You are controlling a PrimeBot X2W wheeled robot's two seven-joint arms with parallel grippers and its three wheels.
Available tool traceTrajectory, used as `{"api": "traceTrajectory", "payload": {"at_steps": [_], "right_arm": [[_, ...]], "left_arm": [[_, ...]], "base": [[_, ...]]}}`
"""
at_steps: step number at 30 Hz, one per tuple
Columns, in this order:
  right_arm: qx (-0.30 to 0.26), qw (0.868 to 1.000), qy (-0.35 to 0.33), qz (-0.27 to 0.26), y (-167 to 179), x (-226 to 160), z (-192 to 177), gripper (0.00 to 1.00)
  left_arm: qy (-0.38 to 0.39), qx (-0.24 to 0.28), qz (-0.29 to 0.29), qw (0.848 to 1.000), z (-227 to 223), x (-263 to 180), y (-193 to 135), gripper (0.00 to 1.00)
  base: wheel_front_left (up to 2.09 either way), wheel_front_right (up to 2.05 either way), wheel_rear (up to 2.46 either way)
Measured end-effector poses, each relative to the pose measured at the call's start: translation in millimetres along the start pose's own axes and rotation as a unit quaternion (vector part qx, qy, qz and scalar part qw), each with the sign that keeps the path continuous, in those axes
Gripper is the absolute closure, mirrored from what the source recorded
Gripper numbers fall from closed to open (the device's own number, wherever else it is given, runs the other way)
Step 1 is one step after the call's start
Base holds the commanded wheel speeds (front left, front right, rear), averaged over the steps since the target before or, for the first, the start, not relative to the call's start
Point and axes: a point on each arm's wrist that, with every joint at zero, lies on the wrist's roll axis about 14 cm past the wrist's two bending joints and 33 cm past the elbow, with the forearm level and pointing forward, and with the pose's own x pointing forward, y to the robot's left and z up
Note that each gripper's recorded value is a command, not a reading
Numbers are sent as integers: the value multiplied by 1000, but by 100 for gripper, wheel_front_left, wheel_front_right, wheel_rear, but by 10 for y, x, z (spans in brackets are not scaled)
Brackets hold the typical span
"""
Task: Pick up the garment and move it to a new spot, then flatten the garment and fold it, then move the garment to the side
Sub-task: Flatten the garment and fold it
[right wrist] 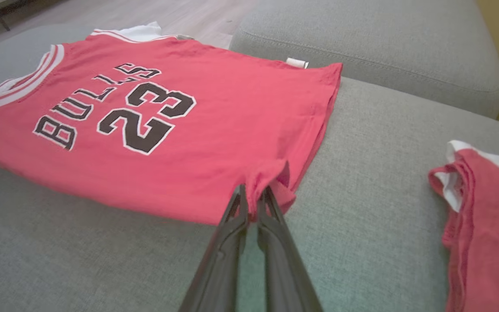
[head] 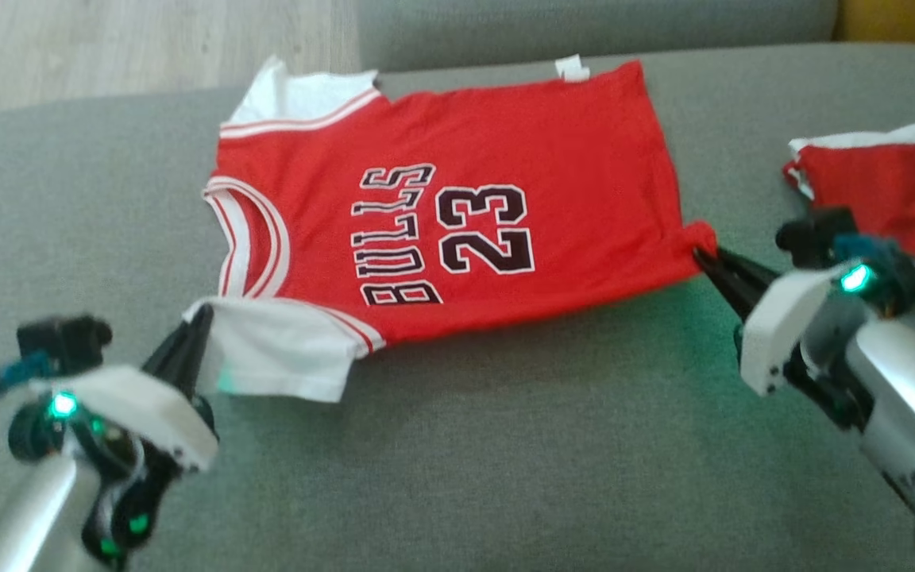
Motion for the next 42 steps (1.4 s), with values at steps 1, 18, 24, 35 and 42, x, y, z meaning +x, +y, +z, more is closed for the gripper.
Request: {"api": "traceTrajectory", "payload": {"at_steps": [1, 18, 24, 35, 42], "right_arm": [[-1, 1000, 2, 0, -12, 40, 16, 100], [-17, 997, 71, -8, -257, 697, -51, 100], [-8, 998, 47, -30, -425, 841, 59, 0], [48, 975, -192, -101, -826, 673, 1157, 0], [55, 940, -317, -110, -759, 161, 1704, 0]], "left_arm": [[10, 5, 2, 1000, 5, 51, 22, 100], [122, 67, 36, 990, 145, 980, 435, 100], [94, 86, 67, 990, 326, 1223, 556, 0], [-301, 41, 37, 952, 1921, 1080, 154, 0], [-324, 82, 16, 942, 1695, 726, -154, 0]], "base": [[0, 0, 0], [0, 0, 0], [0, 0, 0], [0, 0, 0], [0, 0, 0]]}}
